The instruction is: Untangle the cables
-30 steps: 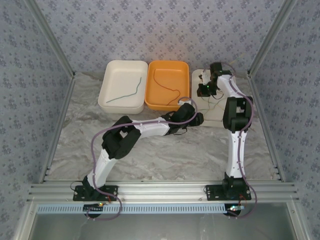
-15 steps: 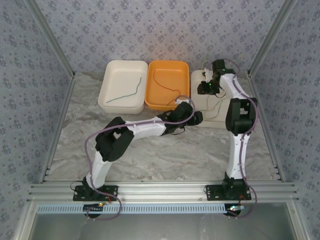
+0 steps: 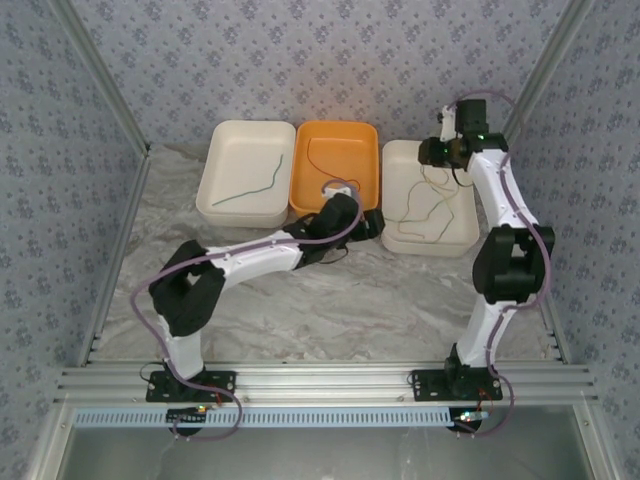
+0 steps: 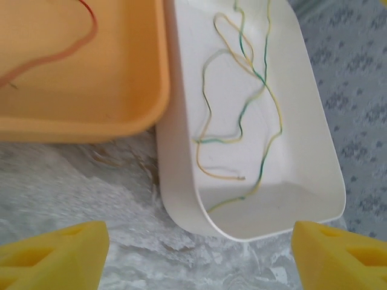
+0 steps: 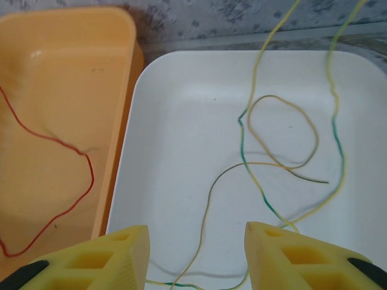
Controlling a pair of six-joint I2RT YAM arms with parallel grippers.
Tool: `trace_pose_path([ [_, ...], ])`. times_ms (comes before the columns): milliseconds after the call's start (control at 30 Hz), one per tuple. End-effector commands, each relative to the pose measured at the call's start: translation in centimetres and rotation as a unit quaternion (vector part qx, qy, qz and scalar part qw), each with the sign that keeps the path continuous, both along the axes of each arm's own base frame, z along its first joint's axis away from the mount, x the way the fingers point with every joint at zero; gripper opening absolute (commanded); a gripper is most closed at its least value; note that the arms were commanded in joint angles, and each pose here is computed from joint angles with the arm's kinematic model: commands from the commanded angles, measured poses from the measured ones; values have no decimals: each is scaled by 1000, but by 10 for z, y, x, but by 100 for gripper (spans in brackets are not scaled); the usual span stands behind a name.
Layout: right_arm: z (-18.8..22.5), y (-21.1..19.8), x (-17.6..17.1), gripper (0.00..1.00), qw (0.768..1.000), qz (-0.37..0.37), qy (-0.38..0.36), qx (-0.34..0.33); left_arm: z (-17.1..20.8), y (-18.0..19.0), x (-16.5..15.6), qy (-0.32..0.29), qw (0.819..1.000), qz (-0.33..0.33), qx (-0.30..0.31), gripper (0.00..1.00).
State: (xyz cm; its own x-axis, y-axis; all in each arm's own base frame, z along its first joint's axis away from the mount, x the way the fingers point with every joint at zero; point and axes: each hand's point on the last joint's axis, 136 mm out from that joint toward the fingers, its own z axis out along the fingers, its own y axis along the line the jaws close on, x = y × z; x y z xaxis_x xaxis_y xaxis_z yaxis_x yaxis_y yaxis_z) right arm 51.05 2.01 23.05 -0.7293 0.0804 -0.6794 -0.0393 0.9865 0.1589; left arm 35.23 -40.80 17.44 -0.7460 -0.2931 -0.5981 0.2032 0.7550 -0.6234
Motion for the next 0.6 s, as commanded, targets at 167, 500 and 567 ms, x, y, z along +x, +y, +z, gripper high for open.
trace_pose_path([
  [167,45,-38,-47,49,990,-102,-94,28,35,78,5,-10,998,67,7,84],
  [500,58,-101,-167,99,922,-318,-216,-38,63,246,-2,-33,982,172,69,99],
  [567,59,-106,-195,99,904,-352,-238,-52,59,293,-8,-19,965,233,117,99],
])
